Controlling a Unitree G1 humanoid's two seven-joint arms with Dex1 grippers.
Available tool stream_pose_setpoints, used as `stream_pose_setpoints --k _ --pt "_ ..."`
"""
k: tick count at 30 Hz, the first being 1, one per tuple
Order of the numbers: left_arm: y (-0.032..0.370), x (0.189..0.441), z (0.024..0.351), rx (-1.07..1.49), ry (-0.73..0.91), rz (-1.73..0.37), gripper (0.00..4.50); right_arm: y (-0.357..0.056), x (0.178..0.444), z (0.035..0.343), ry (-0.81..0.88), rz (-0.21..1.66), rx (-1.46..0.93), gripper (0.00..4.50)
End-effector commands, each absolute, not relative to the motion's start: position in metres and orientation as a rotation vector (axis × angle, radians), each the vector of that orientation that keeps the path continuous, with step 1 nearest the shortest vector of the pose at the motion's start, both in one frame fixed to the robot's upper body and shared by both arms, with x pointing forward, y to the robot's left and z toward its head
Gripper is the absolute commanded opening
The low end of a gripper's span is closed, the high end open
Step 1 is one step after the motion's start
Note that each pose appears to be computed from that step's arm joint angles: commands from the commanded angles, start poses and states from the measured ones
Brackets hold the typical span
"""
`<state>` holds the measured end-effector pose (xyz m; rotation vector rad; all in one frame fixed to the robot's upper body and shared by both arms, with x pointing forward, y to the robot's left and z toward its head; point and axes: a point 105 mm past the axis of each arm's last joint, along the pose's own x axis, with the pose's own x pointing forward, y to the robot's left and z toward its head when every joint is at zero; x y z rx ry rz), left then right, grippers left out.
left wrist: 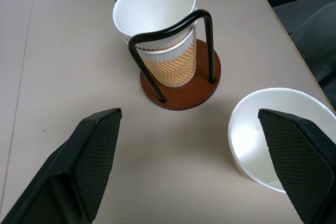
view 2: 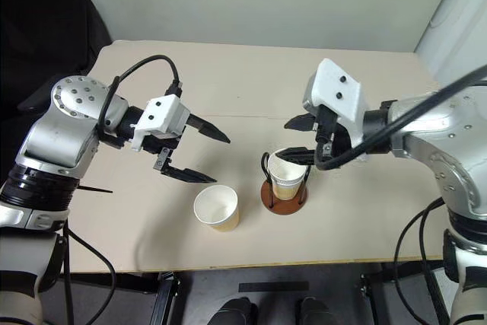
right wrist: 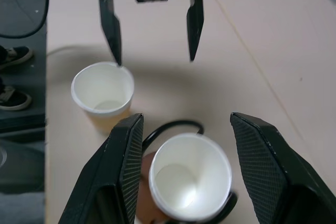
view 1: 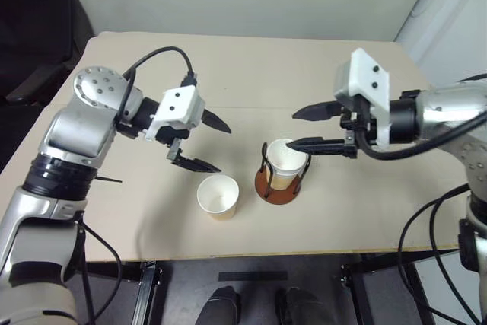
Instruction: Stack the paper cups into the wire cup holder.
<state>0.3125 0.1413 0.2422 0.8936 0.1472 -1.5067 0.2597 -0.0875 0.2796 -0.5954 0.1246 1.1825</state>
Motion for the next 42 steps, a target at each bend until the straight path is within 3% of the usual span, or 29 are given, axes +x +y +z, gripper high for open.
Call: stream_pose_setpoints --k 1,13,35,39,42 --pt "0.14 0.307 0.244 0.898 0.154 -1.541 4.5 -0.096 0.248 0.29 0.091 1.16 -0.598 2.6" --pt "0.137 0.302 0.232 0.858 0.204 -1.578 4.5 -0.116 0.244 0.28 0.149 1.079 -0.609 2.6" --pt "0.131 0.314 0.192 1.029 0.26 -1.574 4.5 -0.118 0.247 0.28 0.143 1.046 -0.607 2.6" --pt "0.128 0.314 0.186 1.016 0.271 -1.582 3.61 -0.119 0.247 0.279 0.146 1.04 -0.607 2.64" --pt "0.127 0.314 0.186 0.996 0.276 -1.583 2.5 -0.121 0.248 0.278 0.148 1.03 -0.607 2.64"
